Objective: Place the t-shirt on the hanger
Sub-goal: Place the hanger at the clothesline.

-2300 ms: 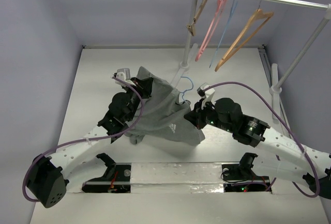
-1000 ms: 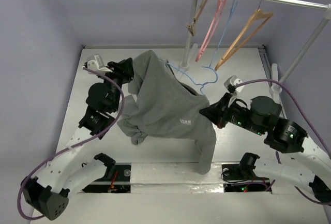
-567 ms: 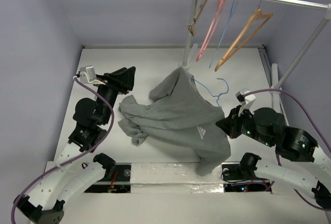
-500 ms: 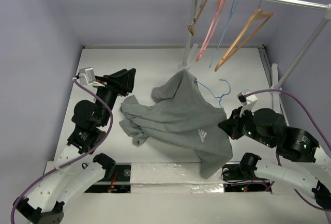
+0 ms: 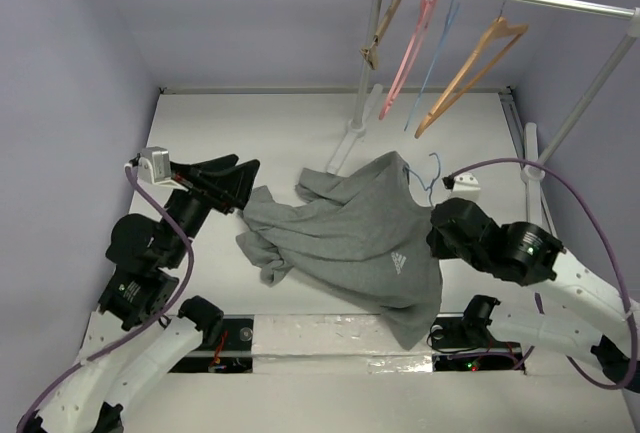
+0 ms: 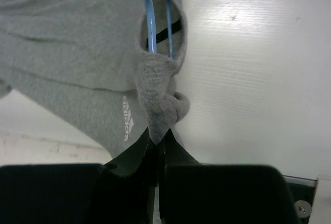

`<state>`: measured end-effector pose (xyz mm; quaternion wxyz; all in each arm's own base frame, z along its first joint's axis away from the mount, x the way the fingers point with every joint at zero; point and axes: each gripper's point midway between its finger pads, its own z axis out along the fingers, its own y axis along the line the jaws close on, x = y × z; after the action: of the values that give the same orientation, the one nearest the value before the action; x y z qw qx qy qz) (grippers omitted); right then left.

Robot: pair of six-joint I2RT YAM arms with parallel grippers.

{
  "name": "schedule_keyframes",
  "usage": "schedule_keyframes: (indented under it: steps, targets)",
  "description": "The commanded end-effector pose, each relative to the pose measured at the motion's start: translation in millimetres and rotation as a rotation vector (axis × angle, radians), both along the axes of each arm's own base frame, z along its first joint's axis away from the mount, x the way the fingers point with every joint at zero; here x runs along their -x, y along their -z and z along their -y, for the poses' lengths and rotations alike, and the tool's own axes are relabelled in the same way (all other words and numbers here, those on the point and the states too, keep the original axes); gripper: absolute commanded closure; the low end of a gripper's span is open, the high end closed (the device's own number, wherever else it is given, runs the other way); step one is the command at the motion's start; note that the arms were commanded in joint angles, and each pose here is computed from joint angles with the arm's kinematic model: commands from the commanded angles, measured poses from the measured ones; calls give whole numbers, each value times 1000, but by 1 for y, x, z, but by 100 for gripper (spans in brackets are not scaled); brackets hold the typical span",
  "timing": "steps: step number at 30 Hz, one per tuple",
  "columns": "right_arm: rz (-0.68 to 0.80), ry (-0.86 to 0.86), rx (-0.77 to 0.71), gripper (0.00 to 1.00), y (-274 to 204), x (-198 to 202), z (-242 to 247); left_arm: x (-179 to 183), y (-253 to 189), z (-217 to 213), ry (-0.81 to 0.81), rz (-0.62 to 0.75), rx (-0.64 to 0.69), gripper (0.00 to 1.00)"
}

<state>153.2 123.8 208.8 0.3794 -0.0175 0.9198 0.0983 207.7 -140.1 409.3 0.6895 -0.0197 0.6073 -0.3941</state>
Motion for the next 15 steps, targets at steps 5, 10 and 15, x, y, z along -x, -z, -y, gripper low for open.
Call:
schedule_keyframes:
  steps: [5, 10, 15]
  targets:
    - [154, 329, 94, 100, -23, -73, 44, 30, 2, -14, 17, 46, -122, 30]
    - [225, 435, 114, 100, -55, -87, 88, 36, 8, -12, 39, 74, -120, 1]
    - [301, 488, 127, 100, -94, -98, 109, 31, 22, -1, 80, 63, -153, 1]
